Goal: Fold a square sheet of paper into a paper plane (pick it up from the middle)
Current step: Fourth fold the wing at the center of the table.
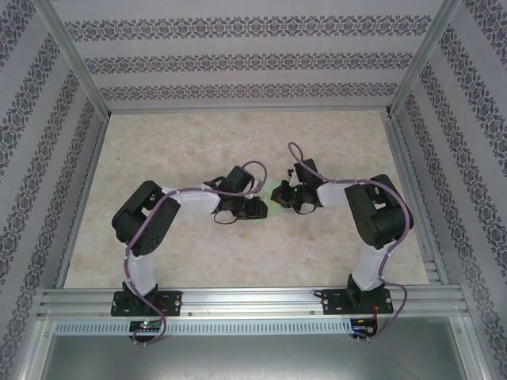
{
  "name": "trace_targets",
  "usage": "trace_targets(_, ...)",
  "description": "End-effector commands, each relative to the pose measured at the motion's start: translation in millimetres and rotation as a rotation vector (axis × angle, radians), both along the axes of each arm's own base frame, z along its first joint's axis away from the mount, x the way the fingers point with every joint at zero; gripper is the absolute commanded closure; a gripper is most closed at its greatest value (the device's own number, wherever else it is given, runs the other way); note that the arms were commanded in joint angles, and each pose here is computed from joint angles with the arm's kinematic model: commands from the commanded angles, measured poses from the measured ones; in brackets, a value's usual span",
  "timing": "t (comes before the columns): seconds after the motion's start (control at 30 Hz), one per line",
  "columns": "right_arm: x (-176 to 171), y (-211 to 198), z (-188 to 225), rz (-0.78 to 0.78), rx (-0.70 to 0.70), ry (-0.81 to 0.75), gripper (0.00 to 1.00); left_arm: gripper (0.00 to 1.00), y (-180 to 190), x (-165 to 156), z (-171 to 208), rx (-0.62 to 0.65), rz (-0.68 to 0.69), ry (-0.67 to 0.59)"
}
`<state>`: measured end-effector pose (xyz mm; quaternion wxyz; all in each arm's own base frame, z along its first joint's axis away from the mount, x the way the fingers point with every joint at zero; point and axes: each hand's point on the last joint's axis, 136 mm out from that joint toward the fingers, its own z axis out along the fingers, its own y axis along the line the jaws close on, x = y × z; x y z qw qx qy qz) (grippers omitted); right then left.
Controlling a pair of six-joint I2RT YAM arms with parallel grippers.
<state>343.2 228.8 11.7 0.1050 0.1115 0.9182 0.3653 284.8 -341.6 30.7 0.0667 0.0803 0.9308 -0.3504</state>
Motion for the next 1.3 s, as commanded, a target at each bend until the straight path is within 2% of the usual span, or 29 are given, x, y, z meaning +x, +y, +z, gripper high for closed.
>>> trace_targets(0.0,-18,-22,-40,-0.032,-0.136,0.100,0.93,0.76,9,-14,-20,0.044,0.000,0.057)
trace_targets(0.17,-19,-21,-39,-0.028,-0.134,0.100,0.93,0.76,0,-13,-9,-0.015,-0.013,0.053)
trace_targets(0.3,-19,-21,-38,-0.024,-0.131,0.096,0.93,0.76,-12,1,19,-0.109,-0.017,0.003)
trace_targets(0.4,-20,-21,-39,-0.020,-0.132,0.097,0.93,0.76,-12,12,30,-0.129,-0.011,-0.028)
trace_targets(0.9,-23,-18,-44,-0.006,-0.124,0.111,0.93,0.77,-10,23,2,-0.087,-0.017,0.012)
trace_targets(1.27,-24,-19,-46,-0.003,-0.134,0.125,0.93,0.81,5,-2,-15,-0.044,-0.024,0.072)
